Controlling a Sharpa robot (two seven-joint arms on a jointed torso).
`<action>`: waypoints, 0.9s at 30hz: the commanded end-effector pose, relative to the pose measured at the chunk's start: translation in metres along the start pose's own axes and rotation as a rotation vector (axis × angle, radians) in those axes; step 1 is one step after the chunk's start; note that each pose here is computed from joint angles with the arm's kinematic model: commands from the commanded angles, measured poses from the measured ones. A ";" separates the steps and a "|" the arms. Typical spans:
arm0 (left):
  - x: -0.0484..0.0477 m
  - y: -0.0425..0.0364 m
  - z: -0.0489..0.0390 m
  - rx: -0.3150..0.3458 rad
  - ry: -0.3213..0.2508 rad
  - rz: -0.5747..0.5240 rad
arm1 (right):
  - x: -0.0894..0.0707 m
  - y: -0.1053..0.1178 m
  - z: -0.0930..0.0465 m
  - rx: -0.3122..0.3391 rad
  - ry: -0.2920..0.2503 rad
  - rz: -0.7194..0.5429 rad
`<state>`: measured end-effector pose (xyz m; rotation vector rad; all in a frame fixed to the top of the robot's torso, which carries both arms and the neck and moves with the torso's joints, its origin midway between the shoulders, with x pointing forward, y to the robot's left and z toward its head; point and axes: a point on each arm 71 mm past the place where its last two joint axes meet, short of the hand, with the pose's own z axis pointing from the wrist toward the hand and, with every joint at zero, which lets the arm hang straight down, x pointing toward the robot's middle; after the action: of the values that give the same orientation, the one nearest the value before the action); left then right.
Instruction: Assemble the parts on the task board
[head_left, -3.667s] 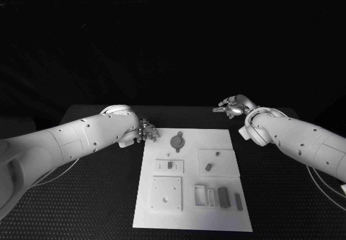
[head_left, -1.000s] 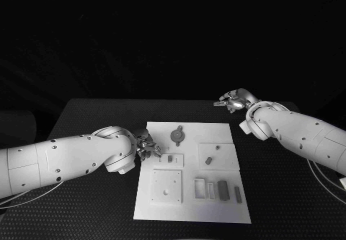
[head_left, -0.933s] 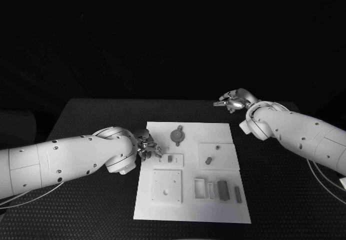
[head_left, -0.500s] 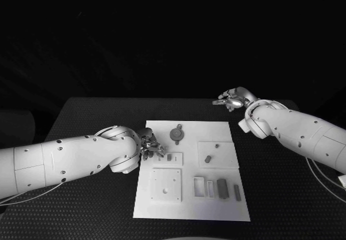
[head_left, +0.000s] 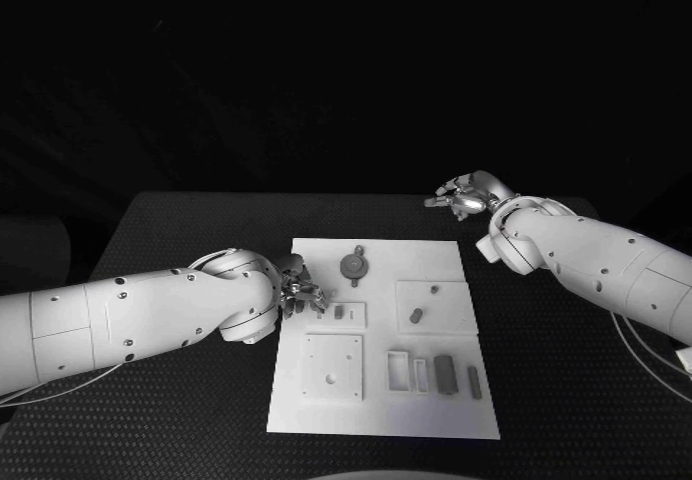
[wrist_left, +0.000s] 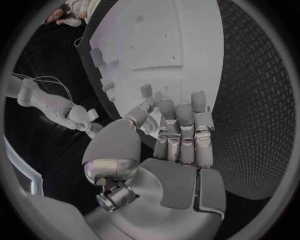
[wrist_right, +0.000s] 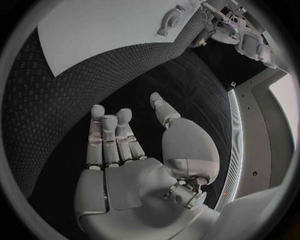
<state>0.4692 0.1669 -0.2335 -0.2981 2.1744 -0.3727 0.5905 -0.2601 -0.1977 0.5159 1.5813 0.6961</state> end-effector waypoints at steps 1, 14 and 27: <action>0.0020 -0.0023 0.0003 0.004 0.011 0.025 | 0.002 0.001 0.000 -0.010 0.014 0.002; 0.0058 0.0017 0.0039 -0.004 0.008 0.053 | 0.002 0.001 0.000 -0.011 0.014 0.002; 0.0077 0.0033 0.0050 -0.003 0.003 0.066 | 0.002 0.001 0.000 -0.011 0.015 0.002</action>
<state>0.4693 0.1672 -0.2414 -0.2505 2.1738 -0.3400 0.5904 -0.2599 -0.1978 0.5155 1.5819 0.6969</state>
